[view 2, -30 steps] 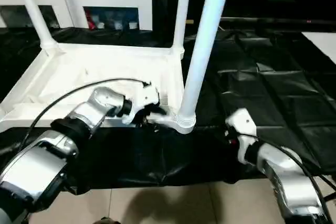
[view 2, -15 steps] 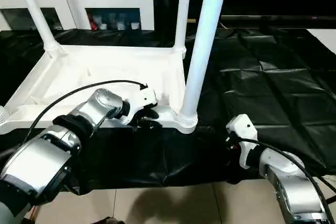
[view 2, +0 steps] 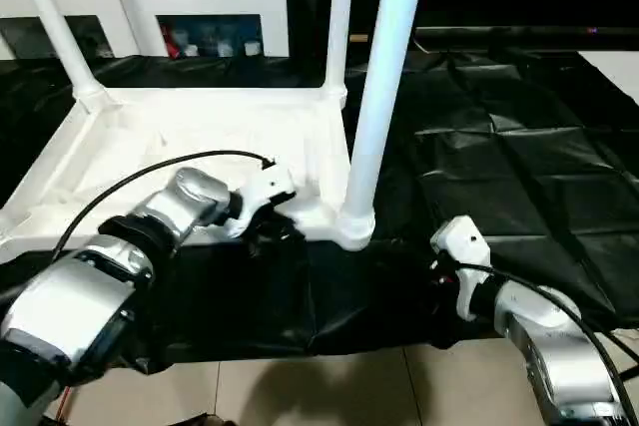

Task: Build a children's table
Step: Rotate leg to tighten

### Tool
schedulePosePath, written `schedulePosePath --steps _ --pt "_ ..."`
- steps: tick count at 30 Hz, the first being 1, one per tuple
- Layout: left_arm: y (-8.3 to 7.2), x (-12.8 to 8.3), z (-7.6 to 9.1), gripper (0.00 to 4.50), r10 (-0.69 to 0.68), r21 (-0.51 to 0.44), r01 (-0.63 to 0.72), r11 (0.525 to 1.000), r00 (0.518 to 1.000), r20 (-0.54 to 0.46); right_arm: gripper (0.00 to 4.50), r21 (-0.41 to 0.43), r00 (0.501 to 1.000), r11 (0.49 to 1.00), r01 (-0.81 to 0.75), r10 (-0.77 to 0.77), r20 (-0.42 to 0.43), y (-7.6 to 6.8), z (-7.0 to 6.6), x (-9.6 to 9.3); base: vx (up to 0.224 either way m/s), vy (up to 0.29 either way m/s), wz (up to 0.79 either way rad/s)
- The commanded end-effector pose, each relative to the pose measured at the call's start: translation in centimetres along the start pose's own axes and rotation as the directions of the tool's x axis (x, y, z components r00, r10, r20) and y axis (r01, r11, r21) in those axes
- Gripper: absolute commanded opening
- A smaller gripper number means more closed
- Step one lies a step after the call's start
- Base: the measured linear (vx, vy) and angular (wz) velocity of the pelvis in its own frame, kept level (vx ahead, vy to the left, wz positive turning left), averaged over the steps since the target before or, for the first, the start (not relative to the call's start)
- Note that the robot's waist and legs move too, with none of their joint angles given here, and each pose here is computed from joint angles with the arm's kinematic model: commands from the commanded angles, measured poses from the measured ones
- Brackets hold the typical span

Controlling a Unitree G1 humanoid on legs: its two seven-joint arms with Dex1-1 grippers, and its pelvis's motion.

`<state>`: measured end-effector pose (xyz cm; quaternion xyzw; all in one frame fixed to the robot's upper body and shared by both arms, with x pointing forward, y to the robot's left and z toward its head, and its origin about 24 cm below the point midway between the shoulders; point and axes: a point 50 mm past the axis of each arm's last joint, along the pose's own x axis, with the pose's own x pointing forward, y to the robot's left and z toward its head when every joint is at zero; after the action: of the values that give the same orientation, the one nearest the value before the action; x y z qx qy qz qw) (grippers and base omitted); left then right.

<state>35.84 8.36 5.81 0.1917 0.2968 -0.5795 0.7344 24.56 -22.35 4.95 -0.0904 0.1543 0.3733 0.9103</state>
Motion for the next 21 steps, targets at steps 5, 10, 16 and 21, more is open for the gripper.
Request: schedulePosePath --steps 5,10,16,21 --pt "-0.3 -0.6 -1.1 0.08 0.010 -0.073 -0.003 0.997 0.995 0.095 3.71 0.012 0.999 1.000 0.000 -0.001 0.036 0.1 0.2 0.5 0.000 0.000 0.00" --pt "-1.8 -1.9 -3.8 0.00 -0.014 -0.096 0.025 0.995 0.994 0.111 4.09 0.033 0.996 0.997 -0.068 0.066 0.052 0.8 0.7 1.5 0.000 0.000 0.00" --pt "-3.1 -3.4 -6.2 0.00 -0.008 -0.105 0.021 0.994 0.993 0.119 4.49 0.029 0.989 0.991 -0.131 0.129 0.075 0.9 1.6 2.5 0.000 0.000 0.00" --pt "-4.1 -4.3 -6.9 0.00 0.005 -0.067 0.001 0.998 0.997 0.080 4.49 -0.020 0.986 0.988 -0.155 0.156 0.064 1.1 2.1 4.1 0.000 0.000 0.00"
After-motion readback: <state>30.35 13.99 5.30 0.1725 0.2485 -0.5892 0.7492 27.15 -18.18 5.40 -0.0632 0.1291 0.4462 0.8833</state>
